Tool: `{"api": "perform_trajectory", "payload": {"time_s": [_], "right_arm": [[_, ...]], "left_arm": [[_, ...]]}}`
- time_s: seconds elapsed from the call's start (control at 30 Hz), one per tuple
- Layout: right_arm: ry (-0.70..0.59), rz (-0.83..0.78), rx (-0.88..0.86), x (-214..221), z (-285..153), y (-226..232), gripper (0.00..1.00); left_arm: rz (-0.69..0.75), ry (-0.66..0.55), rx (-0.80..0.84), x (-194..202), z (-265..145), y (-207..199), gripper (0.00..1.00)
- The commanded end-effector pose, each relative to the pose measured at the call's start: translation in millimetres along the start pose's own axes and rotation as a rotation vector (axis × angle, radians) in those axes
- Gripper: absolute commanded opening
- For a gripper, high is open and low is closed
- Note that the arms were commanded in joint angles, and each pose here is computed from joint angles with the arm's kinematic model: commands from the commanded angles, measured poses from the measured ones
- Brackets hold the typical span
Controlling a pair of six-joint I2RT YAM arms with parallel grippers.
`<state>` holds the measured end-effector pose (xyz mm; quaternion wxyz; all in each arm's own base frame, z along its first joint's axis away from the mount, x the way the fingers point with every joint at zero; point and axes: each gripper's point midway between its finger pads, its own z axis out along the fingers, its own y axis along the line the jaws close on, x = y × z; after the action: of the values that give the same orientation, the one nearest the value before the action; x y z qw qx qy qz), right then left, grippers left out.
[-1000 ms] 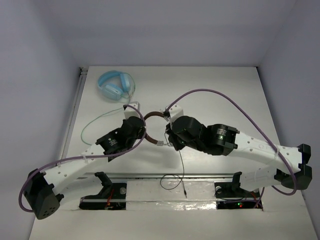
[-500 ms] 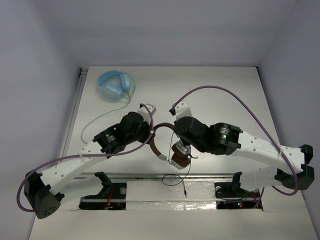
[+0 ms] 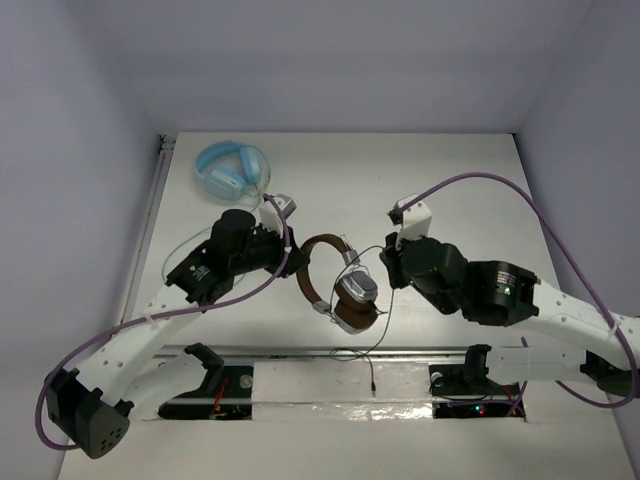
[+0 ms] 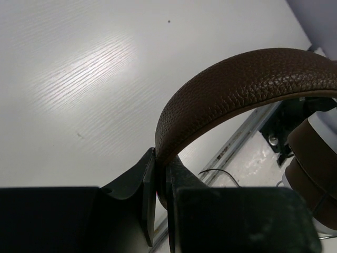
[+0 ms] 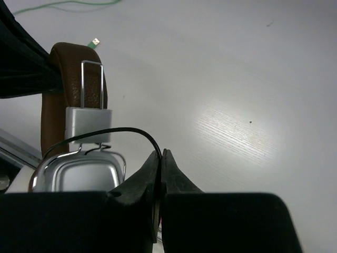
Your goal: Wrap the headphones
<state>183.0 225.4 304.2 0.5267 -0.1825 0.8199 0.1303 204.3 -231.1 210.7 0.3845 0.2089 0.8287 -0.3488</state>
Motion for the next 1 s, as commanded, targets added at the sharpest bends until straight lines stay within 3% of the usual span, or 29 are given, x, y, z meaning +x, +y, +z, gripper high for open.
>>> {"api": "perform_trajectory", "payload": {"time_s": [0.0, 0.13, 0.17, 0.23, 0.37, 0.77, 0.97], "right_arm": [[-0.040, 0.086, -0.050, -1, 11, 18, 0.01], [-0.058, 0.136, -0.092, -1, 14, 28, 0.08], [-0.085, 0.161, -0.117, -7, 11, 30, 0.14], [-0.098, 0.168, -0.126, -7, 10, 30, 0.19], [-0.120, 0.191, -0.080, -4, 16, 21, 0.19], [-0.211, 0.344, -0.263, 17, 27, 41, 0.31], [-0.225, 0.381, -0.316, 31, 39, 52, 0.33]], "left_arm": [[0.027, -0.095, 0.193, -28, -15, -39, 0.00], [0.018, -0.134, 0.111, -42, -18, -27, 0.00], [0.031, -0.145, 0.091, -45, -19, -21, 0.00], [0.036, -0.132, 0.154, -46, -22, -31, 0.00], [0.040, -0.168, 0.187, -59, -28, -38, 0.00], [0.024, -0.340, 0.208, -120, -65, -60, 0.00], [0.009, -0.384, 0.249, -133, -75, -72, 0.00]]}}
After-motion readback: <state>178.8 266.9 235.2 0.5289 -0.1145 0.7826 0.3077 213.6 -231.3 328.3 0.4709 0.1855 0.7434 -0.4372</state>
